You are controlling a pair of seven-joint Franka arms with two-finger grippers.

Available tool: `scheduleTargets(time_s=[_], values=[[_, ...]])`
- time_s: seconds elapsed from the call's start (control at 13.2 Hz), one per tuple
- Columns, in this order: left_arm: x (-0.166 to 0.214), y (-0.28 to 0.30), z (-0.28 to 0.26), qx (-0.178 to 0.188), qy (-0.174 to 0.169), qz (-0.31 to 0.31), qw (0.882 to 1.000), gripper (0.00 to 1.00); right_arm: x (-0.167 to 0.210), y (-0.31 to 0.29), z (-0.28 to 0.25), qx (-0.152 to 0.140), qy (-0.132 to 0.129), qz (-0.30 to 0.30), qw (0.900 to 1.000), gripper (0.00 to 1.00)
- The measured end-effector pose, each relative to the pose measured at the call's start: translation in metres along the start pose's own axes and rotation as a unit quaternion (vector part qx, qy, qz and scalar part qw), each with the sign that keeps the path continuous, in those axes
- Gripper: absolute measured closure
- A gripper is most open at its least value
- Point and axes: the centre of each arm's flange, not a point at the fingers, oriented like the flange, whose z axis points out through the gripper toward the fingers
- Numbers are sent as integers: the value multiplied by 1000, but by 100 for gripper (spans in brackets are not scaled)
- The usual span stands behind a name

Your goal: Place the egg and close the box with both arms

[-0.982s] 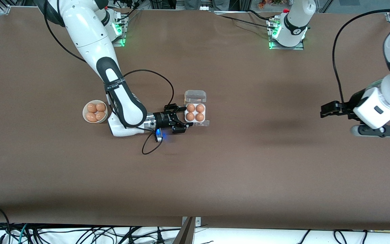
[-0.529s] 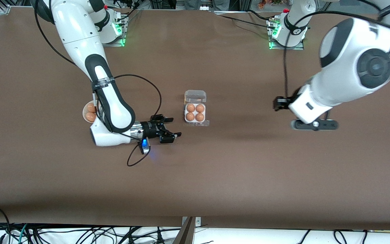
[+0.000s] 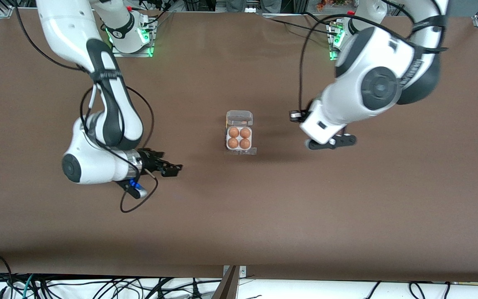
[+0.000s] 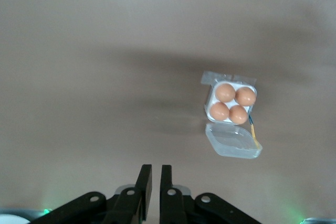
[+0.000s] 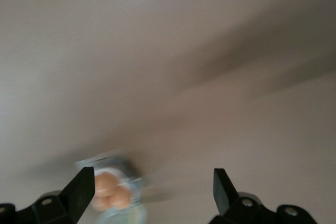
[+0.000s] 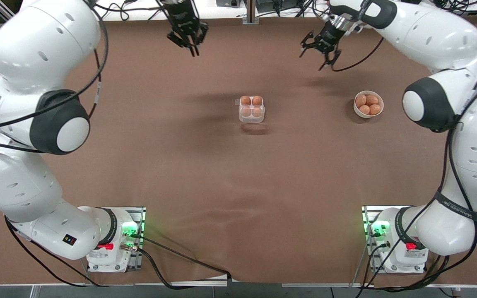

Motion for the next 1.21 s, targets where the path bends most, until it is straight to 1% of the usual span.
scheduleTargets(time_s=[0.08, 0.15, 0.23, 0.3, 0.45, 0.53, 0.6, 0.76, 0.91, 0.98, 1.13, 1.21], values=[[-9, 15, 12, 2, -10, -10, 1000, 86, -4, 7, -17, -41, 26, -14, 999, 0], [-17, 30, 26, 8, -19, -16, 1000, 86, -7, 13, -34, -70, 47, -23, 996, 0], [-23, 42, 41, 16, -27, -18, 999, 86, -10, 19, -49, -85, 61, -28, 994, 0], [-28, 53, 55, 20, -37, -17, 999, 86, -14, 23, -64, -90, 69, -30, 993, 0], [-35, 68, 77, 14, -65, -27, 997, 86, -20, 26, -80, -92, 79, -32, 992, 0], [-36, 73, 88, 15, -75, -34, 996, 86, -21, 28, -88, -96, 88, -34, 991, 0], [-38, 79, 100, 22, -83, -39, 996, 85, -23, 31, -100, -104, 104, -37, 988, 0], [-49, 96, 133, 45, -95, -49, 993, 85, -31, 43, -141, -118, 146, -47, 981, 0], [-58, 111, 170, 68, -106, -52, 991, 85, -42, 68, -190, -103, 170, -59, 978, 0], [-59, 116, 185, 71, -108, -54, 990, 85, -47, 86, -216, -95, 179, -71, 977, 0], [-55, 119, 203, 70, -117, -60, 989, 89, -60, 124, -261, -95, 200, -104, 970, 0], [-54, 121, 208, 67, -115, -61, 989, 89, -69, 142, -280, -95, 209, -113, 967, 0]])
